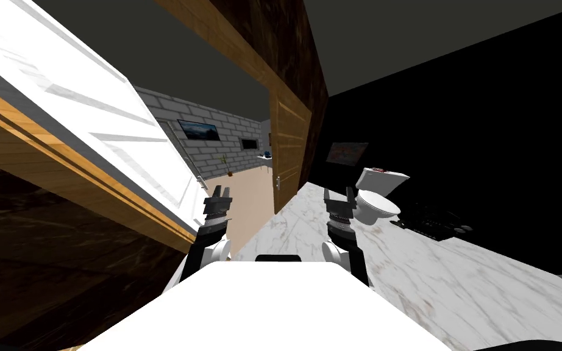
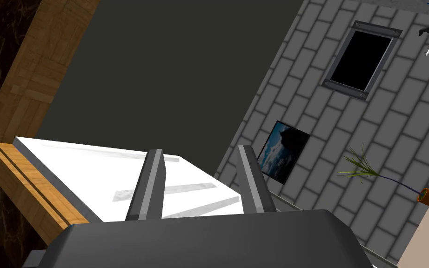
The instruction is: Push the door open
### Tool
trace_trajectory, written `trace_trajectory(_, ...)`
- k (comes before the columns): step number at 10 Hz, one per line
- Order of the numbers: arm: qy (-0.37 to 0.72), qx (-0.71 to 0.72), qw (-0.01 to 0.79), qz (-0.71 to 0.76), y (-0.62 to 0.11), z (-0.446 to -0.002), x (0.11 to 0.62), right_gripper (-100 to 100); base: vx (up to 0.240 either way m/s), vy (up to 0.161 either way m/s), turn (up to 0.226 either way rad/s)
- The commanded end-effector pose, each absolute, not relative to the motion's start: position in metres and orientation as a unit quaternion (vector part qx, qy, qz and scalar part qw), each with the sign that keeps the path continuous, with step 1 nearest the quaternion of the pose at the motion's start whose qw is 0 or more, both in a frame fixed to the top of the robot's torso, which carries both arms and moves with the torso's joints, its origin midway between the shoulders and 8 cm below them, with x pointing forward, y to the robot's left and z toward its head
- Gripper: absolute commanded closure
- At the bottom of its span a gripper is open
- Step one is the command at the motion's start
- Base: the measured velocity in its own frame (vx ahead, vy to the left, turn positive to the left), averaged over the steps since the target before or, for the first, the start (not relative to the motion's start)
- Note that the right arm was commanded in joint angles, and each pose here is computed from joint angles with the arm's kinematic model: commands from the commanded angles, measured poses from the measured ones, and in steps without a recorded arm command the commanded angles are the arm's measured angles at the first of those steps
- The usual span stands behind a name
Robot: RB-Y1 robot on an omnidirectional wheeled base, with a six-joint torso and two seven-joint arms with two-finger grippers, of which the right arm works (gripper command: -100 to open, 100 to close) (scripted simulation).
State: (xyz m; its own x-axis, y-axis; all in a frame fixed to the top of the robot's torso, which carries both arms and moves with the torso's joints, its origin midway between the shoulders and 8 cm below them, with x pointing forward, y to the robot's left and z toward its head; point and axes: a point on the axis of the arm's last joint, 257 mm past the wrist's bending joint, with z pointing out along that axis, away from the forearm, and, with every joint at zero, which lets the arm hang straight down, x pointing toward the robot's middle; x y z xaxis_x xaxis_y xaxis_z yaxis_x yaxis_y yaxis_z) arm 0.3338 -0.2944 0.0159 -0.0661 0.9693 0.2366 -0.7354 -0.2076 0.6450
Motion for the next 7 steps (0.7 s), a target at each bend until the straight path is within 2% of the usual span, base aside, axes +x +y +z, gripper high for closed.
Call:
trace_trajectory(1,0.181,0.334,0.586,0.715,-0.296,0.006,0.340,-100,0.086,-0.079,0.261)
trace_trajectory(3,0.180,0.354,0.562,0.725,-0.298,-0.013,0.351,-100,0.087,-0.093,0.313)
trace_trajectory(7,0.176,0.382,0.528,0.738,-0.301,-0.041,0.366,-100,0.080,-0.067,0.184)
